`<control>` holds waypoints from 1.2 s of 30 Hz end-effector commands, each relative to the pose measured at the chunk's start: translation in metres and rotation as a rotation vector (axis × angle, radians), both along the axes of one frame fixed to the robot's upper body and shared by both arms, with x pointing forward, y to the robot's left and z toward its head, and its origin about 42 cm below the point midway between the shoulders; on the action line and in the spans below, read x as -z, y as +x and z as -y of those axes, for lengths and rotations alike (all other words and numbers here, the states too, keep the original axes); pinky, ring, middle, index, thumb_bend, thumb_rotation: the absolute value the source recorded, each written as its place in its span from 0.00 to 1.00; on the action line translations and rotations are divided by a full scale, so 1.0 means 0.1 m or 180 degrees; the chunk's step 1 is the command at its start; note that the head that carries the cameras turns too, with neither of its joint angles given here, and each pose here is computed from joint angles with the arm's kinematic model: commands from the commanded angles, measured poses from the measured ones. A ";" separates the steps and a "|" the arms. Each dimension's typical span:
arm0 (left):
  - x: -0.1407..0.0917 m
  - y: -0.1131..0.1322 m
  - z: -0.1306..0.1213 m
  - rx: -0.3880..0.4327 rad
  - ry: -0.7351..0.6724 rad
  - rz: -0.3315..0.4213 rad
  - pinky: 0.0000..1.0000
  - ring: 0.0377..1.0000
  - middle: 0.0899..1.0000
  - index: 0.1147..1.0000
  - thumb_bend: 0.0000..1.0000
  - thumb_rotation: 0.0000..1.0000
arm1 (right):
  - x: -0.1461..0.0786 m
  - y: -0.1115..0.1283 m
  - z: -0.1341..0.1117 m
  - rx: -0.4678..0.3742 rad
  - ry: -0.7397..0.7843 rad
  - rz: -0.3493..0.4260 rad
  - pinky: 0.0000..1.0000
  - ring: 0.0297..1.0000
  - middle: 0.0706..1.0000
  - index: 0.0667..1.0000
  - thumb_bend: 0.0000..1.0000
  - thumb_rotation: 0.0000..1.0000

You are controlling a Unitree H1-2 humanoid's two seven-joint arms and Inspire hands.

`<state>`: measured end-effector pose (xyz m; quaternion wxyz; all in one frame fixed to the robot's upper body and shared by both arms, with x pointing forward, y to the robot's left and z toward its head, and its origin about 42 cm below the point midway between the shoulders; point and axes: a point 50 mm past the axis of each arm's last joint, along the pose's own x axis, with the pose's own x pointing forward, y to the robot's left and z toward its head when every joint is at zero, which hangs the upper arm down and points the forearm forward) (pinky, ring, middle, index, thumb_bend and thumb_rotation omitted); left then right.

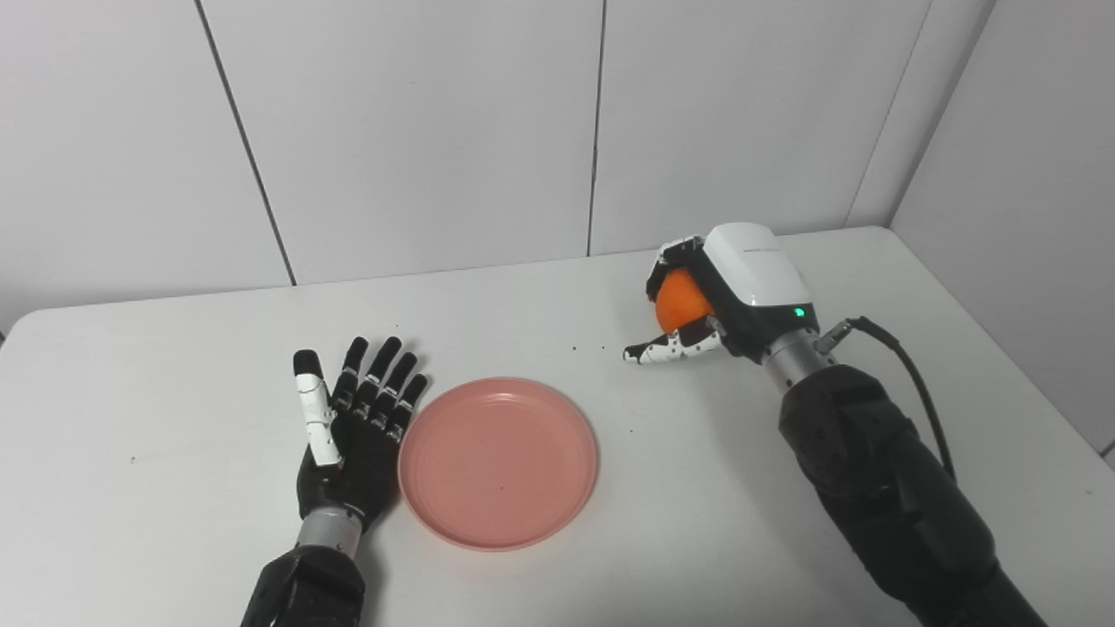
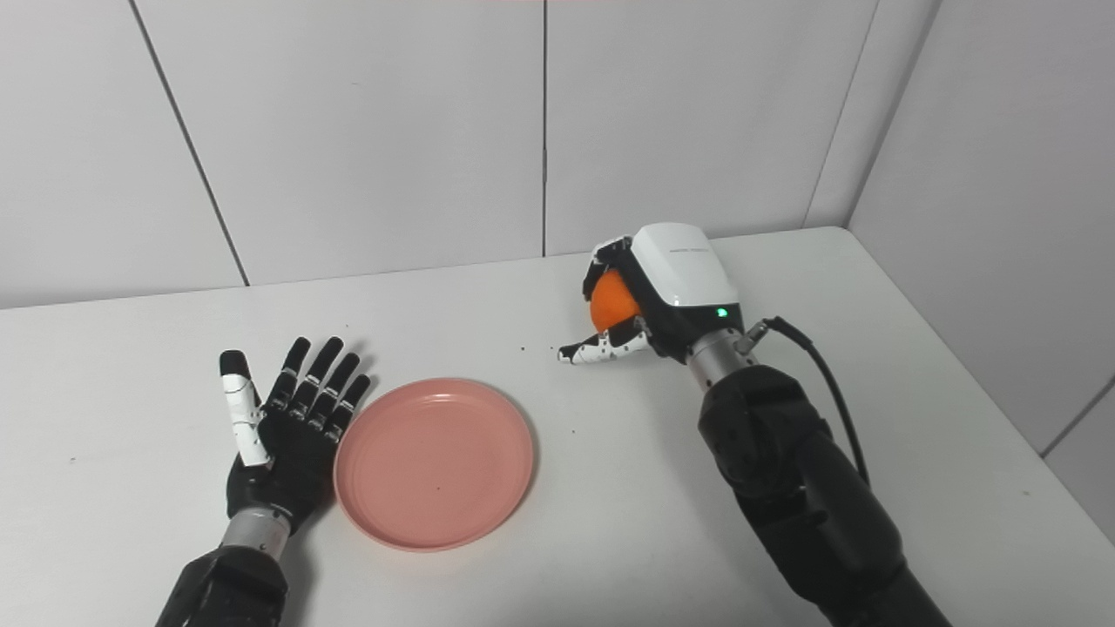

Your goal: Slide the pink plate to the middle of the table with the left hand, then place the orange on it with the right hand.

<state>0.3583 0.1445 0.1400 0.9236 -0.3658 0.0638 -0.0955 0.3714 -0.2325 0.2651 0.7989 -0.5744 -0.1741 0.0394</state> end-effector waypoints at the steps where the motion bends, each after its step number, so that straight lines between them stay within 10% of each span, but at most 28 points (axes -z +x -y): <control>1: 0.15 -0.08 0.06 -0.0019 0.0074 -0.0265 0.93 0.91 0.90 0.97 0.85 0.77 | -0.30 0.02 -0.18 -0.0283 -0.0043 0.0374 0.11 0.13 0.17 0.18 0.72 0.20; 12: 0.15 -0.08 0.16 0.0008 0.0067 -0.0266 0.93 0.92 0.90 0.96 0.86 0.77 | -0.33 -0.01 -0.71 -0.0793 0.0162 0.0313 0.11 0.14 0.17 0.17 0.72 0.21; 36: 0.17 -0.09 0.26 -0.0015 0.0010 -0.0304 0.92 0.89 0.92 0.94 0.87 0.76 | -0.09 -0.16 -1.03 -0.1255 0.0187 0.0008 0.14 0.16 0.20 0.19 0.71 0.19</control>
